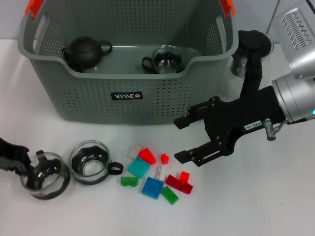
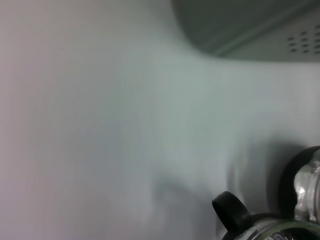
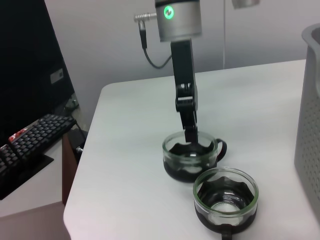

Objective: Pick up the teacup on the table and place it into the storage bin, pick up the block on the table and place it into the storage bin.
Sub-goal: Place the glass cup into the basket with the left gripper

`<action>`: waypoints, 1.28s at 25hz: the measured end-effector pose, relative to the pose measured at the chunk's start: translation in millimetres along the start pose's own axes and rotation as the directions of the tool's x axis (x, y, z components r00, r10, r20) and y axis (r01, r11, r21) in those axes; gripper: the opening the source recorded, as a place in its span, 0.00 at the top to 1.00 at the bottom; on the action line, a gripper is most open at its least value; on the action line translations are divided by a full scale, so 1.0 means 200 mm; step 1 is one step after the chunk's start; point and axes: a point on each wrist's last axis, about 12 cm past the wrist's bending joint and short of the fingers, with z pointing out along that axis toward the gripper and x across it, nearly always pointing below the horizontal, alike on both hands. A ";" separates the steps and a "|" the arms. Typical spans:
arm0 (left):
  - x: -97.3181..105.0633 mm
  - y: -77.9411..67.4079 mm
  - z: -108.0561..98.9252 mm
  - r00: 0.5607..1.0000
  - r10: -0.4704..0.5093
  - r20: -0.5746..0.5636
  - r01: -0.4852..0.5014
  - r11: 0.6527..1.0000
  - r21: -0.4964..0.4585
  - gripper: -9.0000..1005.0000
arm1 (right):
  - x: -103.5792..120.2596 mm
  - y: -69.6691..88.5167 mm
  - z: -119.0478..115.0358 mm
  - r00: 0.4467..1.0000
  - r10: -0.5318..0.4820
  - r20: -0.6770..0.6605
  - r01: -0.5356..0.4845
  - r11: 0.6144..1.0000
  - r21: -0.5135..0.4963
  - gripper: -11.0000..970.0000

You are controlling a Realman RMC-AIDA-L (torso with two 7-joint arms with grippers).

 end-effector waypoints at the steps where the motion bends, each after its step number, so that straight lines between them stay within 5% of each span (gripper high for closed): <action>1: 0.00 0.00 -0.02 1.000 0.002 0.006 -0.002 1.000 0.001 0.91 | 0.00 0.00 0.00 1.000 0.000 0.000 0.000 1.000 0.000 0.13; 7: 0.02 0.00 -0.14 0.998 0.008 0.069 -0.011 0.999 0.041 0.91 | 0.00 0.00 0.00 1.000 -0.001 0.002 0.001 1.000 -0.002 0.14; 18: 0.08 -0.04 -0.38 0.971 0.024 0.237 -0.086 0.963 0.255 0.91 | -0.01 0.00 0.01 1.000 0.002 0.009 -0.001 1.000 -0.011 0.14; 32: 0.02 -0.12 -0.55 0.897 0.090 0.434 -0.291 0.857 0.425 0.90 | -0.01 0.00 0.02 0.999 0.038 0.021 -0.037 0.999 -0.018 0.14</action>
